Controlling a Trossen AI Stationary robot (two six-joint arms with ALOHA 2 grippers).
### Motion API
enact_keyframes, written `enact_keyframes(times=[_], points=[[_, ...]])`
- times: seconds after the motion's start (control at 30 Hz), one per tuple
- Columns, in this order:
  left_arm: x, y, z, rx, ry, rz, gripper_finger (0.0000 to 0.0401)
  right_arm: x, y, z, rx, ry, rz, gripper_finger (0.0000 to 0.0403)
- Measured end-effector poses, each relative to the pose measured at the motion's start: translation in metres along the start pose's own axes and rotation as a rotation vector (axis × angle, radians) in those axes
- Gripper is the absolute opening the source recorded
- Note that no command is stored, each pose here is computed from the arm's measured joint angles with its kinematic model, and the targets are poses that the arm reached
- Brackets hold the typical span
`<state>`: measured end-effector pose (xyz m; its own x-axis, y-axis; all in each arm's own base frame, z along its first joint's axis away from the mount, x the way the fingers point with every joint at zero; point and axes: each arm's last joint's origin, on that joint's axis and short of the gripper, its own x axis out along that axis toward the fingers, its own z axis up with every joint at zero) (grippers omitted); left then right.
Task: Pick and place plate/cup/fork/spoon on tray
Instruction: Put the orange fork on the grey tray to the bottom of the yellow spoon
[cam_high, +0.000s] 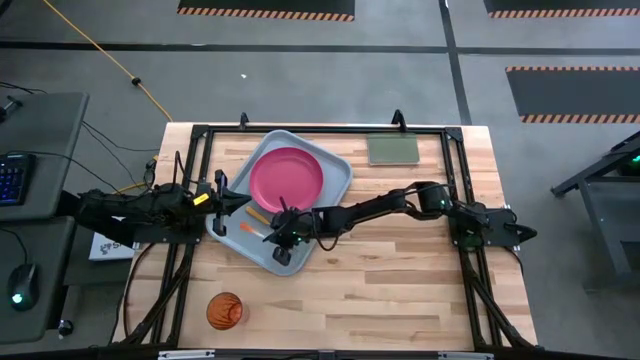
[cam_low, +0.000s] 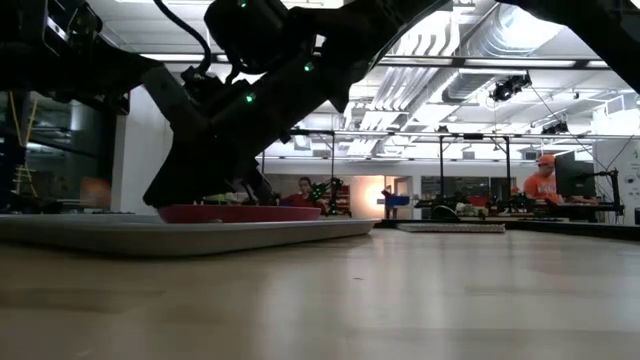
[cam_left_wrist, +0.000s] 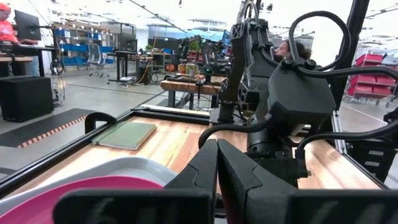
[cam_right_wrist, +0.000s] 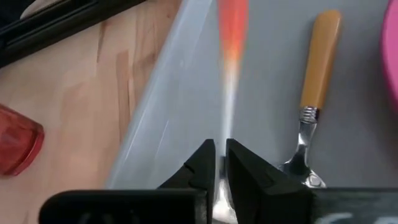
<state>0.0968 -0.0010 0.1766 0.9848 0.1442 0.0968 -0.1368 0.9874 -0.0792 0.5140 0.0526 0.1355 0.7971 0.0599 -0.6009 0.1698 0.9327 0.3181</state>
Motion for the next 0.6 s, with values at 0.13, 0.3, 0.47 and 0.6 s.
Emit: enact_keyframes(times=[0.13,0.3,0.47,0.6], points=[[0.0,0.0,0.0,0.0,0.0,0.0,0.0003,0.0,0.001,0.0,-0.001,0.004,0.009,0.004],[0.0,0.0,0.0,0.0,0.0,0.0,0.0003,0.0,0.001,0.0,-0.019,0.004,0.01,0.0061],[0.0,0.0,0.0,0.001,0.0,0.0,0.0003,-0.003,0.001,0.003,-0.142,-0.002,0.008,0.0088],[0.0,0.0,0.0,0.001,0.0,0.0,0.0003,-0.027,0.007,0.017,-0.278,0.028,0.009,0.0092]])
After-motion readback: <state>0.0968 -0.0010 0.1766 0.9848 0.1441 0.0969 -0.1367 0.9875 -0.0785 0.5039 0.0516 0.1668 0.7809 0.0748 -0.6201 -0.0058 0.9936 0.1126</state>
